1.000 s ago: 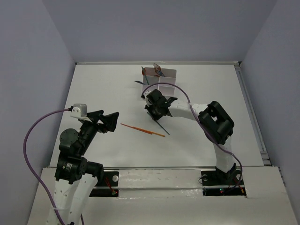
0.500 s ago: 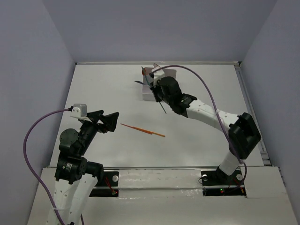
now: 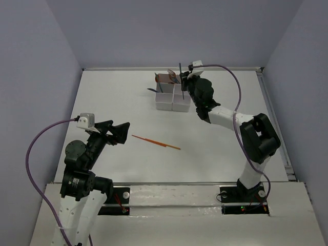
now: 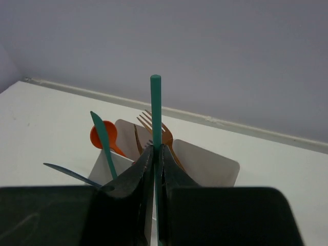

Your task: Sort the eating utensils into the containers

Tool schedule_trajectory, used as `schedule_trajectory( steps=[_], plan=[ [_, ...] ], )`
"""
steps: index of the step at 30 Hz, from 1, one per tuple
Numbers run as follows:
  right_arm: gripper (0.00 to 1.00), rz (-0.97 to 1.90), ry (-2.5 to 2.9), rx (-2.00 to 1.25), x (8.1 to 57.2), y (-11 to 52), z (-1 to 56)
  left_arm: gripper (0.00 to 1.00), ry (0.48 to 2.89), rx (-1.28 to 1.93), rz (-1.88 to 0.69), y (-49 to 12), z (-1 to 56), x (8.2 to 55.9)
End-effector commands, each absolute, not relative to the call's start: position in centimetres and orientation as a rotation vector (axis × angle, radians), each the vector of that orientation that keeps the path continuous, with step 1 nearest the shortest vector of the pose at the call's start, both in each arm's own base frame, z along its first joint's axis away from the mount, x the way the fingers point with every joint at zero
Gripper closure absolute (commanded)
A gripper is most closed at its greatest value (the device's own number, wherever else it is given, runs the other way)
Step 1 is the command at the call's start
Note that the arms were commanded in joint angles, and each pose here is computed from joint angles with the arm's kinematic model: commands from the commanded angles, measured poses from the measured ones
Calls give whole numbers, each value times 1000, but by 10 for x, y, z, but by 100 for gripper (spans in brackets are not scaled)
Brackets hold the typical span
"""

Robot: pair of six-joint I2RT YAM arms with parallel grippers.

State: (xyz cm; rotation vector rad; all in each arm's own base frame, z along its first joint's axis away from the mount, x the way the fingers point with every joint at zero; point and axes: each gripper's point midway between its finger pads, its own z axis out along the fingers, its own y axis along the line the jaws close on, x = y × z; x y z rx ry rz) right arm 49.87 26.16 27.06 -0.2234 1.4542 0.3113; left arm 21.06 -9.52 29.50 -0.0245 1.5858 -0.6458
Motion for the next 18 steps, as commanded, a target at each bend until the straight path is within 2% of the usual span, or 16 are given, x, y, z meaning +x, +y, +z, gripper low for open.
schedule_trajectory(
  steps=[1, 6, 18],
  plan=[
    [93, 390, 1279, -125, 513, 260, 299, 1, 1563, -9, -645, -96, 299, 217],
    [93, 386, 1280, -141, 524, 268, 282, 1, 1574, -17, -638, -95, 297, 220],
    [93, 345, 1308, -116, 533, 243, 240, 1, 1578, -20, -633, -94, 296, 221]
  ],
)
